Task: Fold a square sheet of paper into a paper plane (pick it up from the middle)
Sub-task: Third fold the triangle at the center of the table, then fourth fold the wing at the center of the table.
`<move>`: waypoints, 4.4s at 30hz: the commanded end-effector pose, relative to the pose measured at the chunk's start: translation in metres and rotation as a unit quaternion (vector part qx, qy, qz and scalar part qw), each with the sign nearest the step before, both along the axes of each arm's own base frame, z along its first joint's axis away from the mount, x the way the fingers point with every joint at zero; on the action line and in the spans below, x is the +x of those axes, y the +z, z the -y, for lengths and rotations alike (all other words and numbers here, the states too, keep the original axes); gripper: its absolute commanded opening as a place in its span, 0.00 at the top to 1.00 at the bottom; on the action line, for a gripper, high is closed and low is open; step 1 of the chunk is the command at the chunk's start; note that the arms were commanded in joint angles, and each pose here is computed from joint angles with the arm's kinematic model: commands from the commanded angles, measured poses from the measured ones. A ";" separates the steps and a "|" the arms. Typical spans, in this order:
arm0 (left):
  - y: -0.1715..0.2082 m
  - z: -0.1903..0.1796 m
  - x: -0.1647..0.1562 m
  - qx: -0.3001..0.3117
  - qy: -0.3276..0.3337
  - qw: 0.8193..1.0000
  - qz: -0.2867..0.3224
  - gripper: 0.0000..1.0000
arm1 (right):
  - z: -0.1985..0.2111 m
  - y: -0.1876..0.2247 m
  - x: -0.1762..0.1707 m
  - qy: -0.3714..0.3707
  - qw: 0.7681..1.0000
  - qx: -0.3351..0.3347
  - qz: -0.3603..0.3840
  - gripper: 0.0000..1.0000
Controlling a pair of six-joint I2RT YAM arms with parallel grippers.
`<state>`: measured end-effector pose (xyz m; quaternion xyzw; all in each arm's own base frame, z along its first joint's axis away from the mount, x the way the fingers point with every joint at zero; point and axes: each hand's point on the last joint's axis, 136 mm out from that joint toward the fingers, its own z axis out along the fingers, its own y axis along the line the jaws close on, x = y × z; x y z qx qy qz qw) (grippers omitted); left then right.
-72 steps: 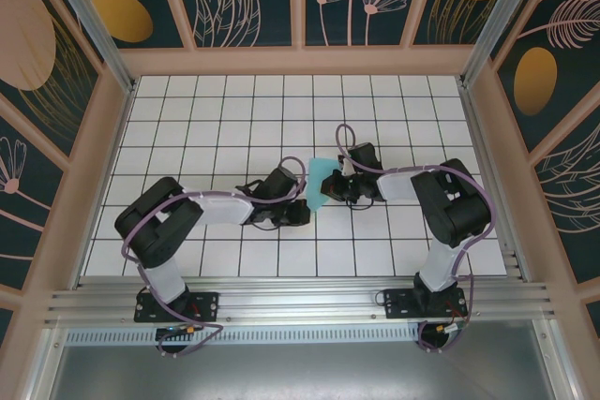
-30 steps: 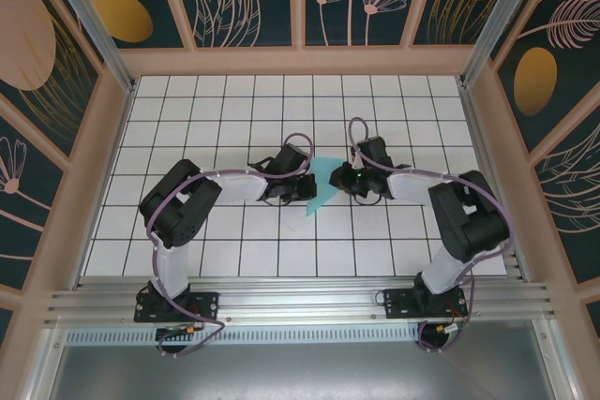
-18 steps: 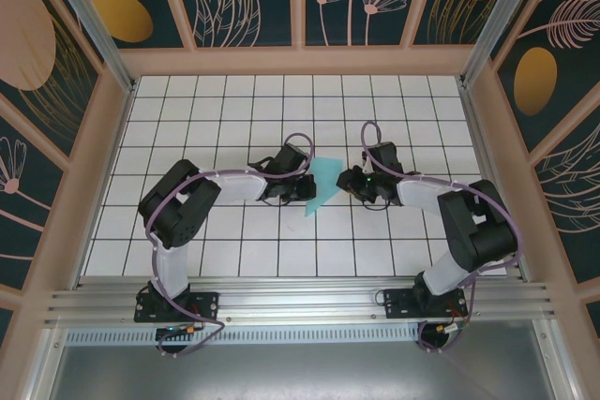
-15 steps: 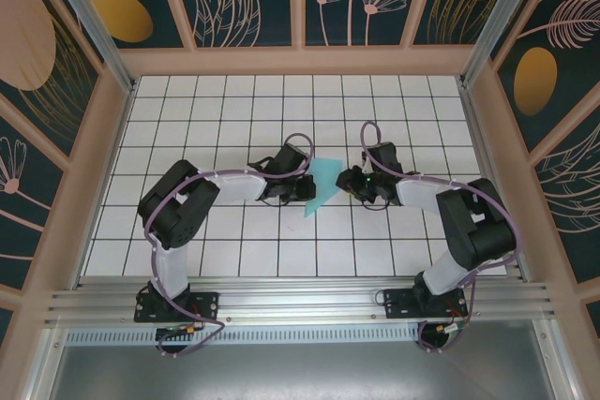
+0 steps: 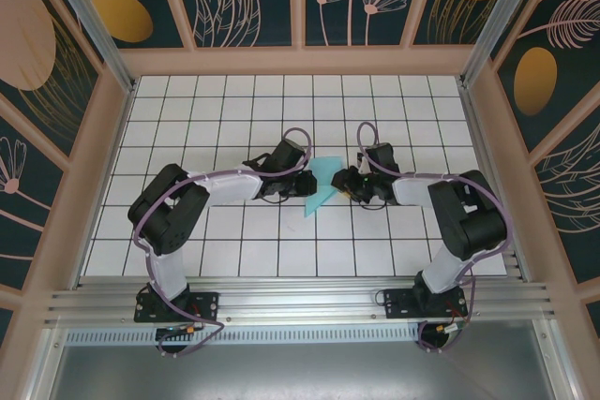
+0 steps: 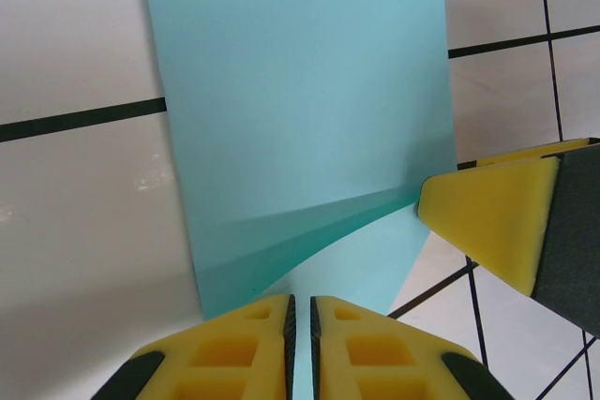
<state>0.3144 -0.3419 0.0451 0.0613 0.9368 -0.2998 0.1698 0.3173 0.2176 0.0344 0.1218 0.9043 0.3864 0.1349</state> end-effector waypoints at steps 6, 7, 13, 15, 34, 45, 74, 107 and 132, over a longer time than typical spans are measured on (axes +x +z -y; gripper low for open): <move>-0.004 -0.009 0.001 0.025 0.005 1.000 0.005 0.85 | -0.015 0.011 0.002 0.041 0.998 0.043 0.032 0.64; -0.005 -0.009 0.001 0.026 0.006 1.000 0.004 0.85 | -0.017 0.012 0.001 0.048 0.997 0.044 0.035 0.64; -0.014 -0.009 0.004 0.034 0.008 0.999 0.000 0.86 | -0.019 0.006 0.000 0.083 0.995 0.032 0.045 0.64; -0.017 -0.009 0.005 0.038 0.009 0.999 0.000 0.86 | -0.019 0.005 0.001 0.088 0.994 0.028 0.051 0.65; 0.006 -0.006 0.008 0.017 0.002 0.999 0.035 0.73 | -0.026 0.001 0.005 0.107 0.993 0.028 0.048 0.89; 0.030 -0.015 -0.026 0.007 -0.054 0.993 0.100 0.60 | -0.026 0.020 0.002 0.008 0.998 0.055 0.014 0.91; -0.012 -0.011 -0.034 0.139 -0.062 0.976 0.158 0.60 | -0.041 0.020 0.000 0.007 1.000 0.025 -0.011 0.90; -0.012 -0.017 -0.030 0.170 -0.061 0.966 0.186 0.79 | -0.041 0.017 0.000 0.023 0.999 0.003 -0.025 0.86; -0.018 -0.006 -0.040 0.061 -0.071 0.988 0.120 0.96 | 0.014 0.065 -0.004 -0.012 0.998 -0.022 0.066 0.57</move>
